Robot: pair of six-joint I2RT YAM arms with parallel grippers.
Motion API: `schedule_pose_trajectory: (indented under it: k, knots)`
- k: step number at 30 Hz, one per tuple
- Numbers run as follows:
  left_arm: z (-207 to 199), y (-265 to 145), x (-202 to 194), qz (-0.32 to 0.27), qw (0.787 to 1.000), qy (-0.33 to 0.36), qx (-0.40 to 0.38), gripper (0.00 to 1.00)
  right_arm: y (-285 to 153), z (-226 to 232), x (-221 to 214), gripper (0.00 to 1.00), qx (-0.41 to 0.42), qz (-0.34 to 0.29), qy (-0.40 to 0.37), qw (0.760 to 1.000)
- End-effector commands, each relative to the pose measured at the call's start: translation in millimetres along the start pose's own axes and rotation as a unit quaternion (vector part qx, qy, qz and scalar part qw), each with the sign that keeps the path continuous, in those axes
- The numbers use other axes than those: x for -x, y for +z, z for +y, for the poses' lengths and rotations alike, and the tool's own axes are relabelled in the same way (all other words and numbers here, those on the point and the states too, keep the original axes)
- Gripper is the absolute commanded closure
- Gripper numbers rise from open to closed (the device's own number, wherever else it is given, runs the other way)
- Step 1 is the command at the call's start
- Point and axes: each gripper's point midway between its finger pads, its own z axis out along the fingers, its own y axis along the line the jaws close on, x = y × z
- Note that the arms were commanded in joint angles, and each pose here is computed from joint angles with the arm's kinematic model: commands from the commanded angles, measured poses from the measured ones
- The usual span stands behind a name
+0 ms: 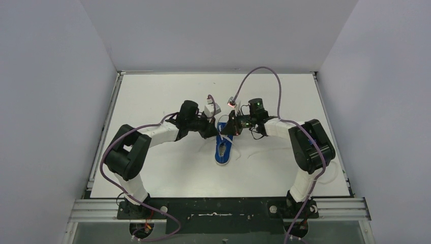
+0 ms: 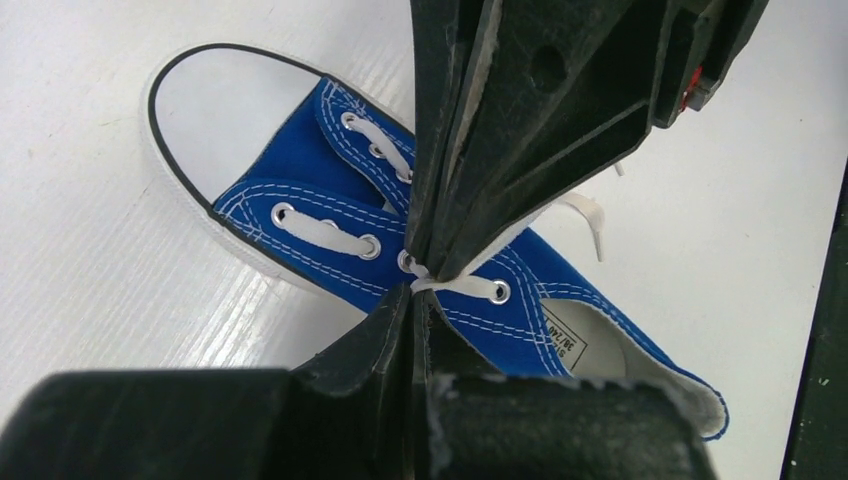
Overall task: Tie the shoes
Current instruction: Cross the shoelace with the shoelace.
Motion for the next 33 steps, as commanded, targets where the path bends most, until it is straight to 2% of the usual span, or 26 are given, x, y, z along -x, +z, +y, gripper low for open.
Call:
schedule_pose_trajectory:
  k: [1,3,7,12,13,15,16,20,23,25,28,33]
  knots:
    - [-10.7,-12.5,38.9,-0.056,0.998,0.025,-0.005,1.0,-22.2,0.1,60.9,1.0,-0.058,-0.08,-0.045,0.994]
    - [-13.4,-16.7,34.4,-0.058,0.998,0.012,-0.011,0.96,-24.3,-0.9,66.7,1.0,-0.069,-0.089,-0.039,0.993]
    - [-21.0,-21.8,24.7,-0.045,0.998,-0.032,-0.026,0.81,-31.2,-8.0,72.6,1.0,-0.105,-0.114,-0.032,0.987]
    - [-19.7,-20.5,21.6,-0.049,0.996,-0.064,-0.025,0.81,-32.1,-5.8,66.9,1.0,-0.101,-0.087,-0.01,0.991]
    - [-19.9,-18.5,21.2,-0.045,0.996,-0.072,-0.029,0.79,-34.6,-6.1,62.3,0.97,-0.11,-0.071,-0.002,0.991]
    - [-18.4,-14.6,20.3,-0.034,0.994,-0.093,-0.035,0.72,-39.5,-2.2,54.2,0.72,-0.127,-0.047,-0.01,0.991]
    - [-17.6,-12.7,19.4,-0.029,0.994,-0.099,-0.036,0.68,-41.5,0.1,49.4,0.66,-0.128,-0.037,-0.014,0.991]
    - [-16.3,-7.9,21.7,-0.032,0.993,-0.103,-0.041,0.54,-44.5,-3.7,39.2,0.63,-0.125,-0.024,-0.011,0.992]
    - [-15.9,-6.9,23.7,-0.033,0.994,-0.096,-0.044,0.53,-43.8,-9.0,45.5,0.6,-0.122,-0.025,0.007,0.992]
    - [-12.7,-7.5,24.5,-0.031,0.993,-0.103,-0.043,0.53,-43.5,-11.9,43.1,0.57,-0.126,-0.008,0.046,0.991]
    - [3.1,-19.5,38.6,-0.062,0.983,-0.166,-0.049,0.51,-41.9,-10.2,37.0,0.52,-0.124,0.023,0.088,0.988]
    - [13.0,-30.3,39.9,-0.059,0.964,-0.252,-0.067,0.5,-40.5,5.0,38.4,0.5,-0.101,0.021,0.089,0.991]
